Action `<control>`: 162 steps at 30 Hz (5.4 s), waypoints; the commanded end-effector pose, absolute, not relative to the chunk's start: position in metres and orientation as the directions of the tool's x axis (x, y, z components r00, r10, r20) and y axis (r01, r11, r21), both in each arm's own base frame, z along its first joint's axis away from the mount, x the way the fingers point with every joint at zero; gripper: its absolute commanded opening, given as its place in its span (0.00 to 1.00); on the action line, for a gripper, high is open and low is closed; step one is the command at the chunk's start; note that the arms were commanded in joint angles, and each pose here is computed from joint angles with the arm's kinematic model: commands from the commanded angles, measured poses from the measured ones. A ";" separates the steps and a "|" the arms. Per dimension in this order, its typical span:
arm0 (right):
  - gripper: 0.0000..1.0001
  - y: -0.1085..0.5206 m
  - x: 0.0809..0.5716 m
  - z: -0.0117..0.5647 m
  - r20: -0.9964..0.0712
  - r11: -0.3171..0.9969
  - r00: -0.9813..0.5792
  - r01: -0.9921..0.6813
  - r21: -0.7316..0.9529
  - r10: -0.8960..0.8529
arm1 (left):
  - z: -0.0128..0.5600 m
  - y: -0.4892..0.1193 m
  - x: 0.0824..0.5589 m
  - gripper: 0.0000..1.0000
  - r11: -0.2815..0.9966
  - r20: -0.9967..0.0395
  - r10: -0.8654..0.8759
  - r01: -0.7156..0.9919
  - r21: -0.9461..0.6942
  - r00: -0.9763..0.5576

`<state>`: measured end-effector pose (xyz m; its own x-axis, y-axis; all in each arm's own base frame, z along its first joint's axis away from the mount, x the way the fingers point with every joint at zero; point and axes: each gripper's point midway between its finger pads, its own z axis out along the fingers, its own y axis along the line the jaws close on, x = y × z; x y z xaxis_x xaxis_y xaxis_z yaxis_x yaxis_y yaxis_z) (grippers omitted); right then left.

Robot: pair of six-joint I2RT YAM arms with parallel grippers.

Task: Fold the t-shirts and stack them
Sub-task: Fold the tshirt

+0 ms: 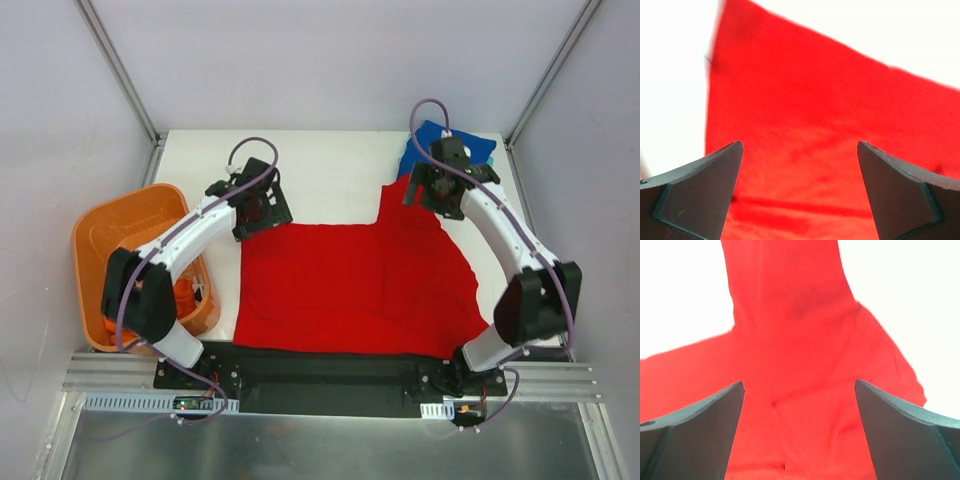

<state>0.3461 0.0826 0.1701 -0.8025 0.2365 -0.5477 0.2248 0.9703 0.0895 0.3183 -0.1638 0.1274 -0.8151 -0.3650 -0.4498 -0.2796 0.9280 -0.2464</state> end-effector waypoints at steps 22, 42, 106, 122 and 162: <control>0.97 0.062 0.508 0.167 -0.677 0.993 -0.736 0.066 -0.103 -0.021 | 0.027 -0.074 0.422 0.54 0.889 -0.320 -0.373 -0.434 0.146 -0.871; 0.97 0.060 0.528 0.144 -0.648 0.997 -0.762 0.058 -0.055 0.008 | 0.027 -0.083 0.399 0.00 0.894 -0.270 -0.402 -0.439 0.092 -0.875; 0.01 -0.008 0.184 0.173 -0.594 0.951 -0.781 0.297 -0.082 0.193 | 0.089 -0.081 0.229 0.00 0.890 -0.461 -0.453 -0.419 -0.182 -0.763; 0.05 -0.027 0.124 0.159 -0.515 0.903 -0.809 0.405 -0.141 0.283 | 0.070 -0.086 0.198 0.00 0.889 -0.403 -0.458 -0.407 -0.211 -0.792; 0.97 0.074 0.251 0.043 -0.143 0.946 -0.935 0.318 0.066 0.324 | 0.063 -0.219 0.211 0.99 0.946 -0.234 -0.161 -0.083 -0.312 -0.959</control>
<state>0.2229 0.0617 0.0587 -0.9415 0.2996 -0.1541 0.2974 0.9540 0.0378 0.2185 -0.2052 0.0687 -0.9356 -0.2126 -0.2818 -0.1310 0.9504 -0.2820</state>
